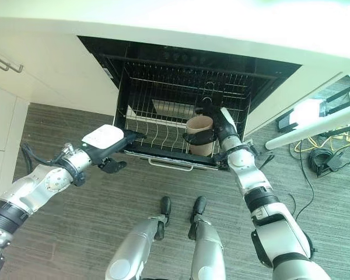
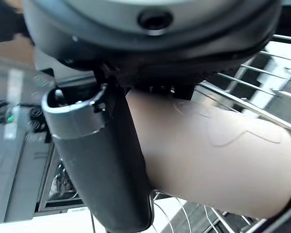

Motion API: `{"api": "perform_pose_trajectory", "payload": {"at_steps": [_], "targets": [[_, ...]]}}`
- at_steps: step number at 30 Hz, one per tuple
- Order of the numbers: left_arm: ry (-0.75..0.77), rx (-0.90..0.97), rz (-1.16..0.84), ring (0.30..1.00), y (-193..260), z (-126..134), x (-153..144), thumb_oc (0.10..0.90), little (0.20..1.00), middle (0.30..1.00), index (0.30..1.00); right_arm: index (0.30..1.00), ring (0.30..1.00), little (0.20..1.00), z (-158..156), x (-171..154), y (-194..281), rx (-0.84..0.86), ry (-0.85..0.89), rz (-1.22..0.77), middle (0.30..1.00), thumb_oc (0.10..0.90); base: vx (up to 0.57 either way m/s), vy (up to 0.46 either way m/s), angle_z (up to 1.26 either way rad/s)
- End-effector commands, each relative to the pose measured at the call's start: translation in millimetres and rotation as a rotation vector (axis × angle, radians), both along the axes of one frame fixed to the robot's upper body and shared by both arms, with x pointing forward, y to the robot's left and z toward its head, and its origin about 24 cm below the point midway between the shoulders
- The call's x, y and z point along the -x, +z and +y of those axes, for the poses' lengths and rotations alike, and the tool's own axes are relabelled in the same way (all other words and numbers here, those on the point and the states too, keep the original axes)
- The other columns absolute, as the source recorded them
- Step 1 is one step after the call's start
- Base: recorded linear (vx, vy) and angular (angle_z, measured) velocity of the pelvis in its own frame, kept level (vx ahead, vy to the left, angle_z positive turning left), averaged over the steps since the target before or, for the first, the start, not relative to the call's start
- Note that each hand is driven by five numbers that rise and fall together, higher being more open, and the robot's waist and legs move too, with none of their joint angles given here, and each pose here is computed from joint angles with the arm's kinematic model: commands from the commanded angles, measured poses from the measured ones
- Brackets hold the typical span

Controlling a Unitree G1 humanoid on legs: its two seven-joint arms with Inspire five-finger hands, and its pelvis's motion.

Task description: Place the dishes in the dishwasher.

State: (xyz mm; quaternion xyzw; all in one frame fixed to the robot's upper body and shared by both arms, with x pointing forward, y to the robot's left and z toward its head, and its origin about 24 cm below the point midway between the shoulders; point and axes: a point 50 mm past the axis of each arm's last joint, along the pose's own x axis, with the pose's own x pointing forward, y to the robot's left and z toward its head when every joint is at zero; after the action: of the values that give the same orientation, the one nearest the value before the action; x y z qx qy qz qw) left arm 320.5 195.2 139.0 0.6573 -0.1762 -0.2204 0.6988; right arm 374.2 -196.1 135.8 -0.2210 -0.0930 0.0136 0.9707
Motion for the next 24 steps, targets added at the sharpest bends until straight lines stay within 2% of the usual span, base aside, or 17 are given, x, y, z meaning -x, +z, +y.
{"api": "perform_pose_trajectory", "payload": {"at_steps": [1,6,14,16,19,24], "targets": [[-0.064,0.152,-0.216,0.900,41,-19,4,0.800,0.900,0.900,0.900,0.900,0.900,0.900,-32,10,49,0.094,-0.153,-0.311,0.900,0.800,0.01,0.081,-0.03],[-0.049,0.183,-0.210,0.900,34,-17,7,0.800,0.900,0.900,0.900,0.900,0.900,0.900,-30,24,59,0.153,-0.167,-0.458,0.900,0.800,0.01,0.071,-0.07],[-0.049,0.211,-0.200,0.900,30,-16,11,0.800,0.900,0.900,0.900,0.900,0.900,0.900,-42,29,41,0.134,-0.206,-0.392,0.900,0.800,0.00,0.022,-0.02],[-0.049,0.215,-0.197,0.900,28,-16,12,0.800,0.900,0.900,0.900,0.900,0.900,0.900,-45,30,35,0.116,-0.206,-0.361,0.900,0.800,0.00,0.000,0.00],[-0.049,0.216,-0.192,0.900,25,-16,14,0.800,0.900,0.900,0.900,0.900,0.900,0.900,-46,29,27,-0.014,-0.161,-0.307,0.900,0.800,0.00,0.000,0.00],[-0.042,0.221,-0.190,0.900,24,-15,15,0.800,0.900,0.900,0.900,0.900,0.900,0.900,-41,35,33,-0.079,-0.134,-0.371,0.900,0.800,0.00,0.000,0.00]]}}
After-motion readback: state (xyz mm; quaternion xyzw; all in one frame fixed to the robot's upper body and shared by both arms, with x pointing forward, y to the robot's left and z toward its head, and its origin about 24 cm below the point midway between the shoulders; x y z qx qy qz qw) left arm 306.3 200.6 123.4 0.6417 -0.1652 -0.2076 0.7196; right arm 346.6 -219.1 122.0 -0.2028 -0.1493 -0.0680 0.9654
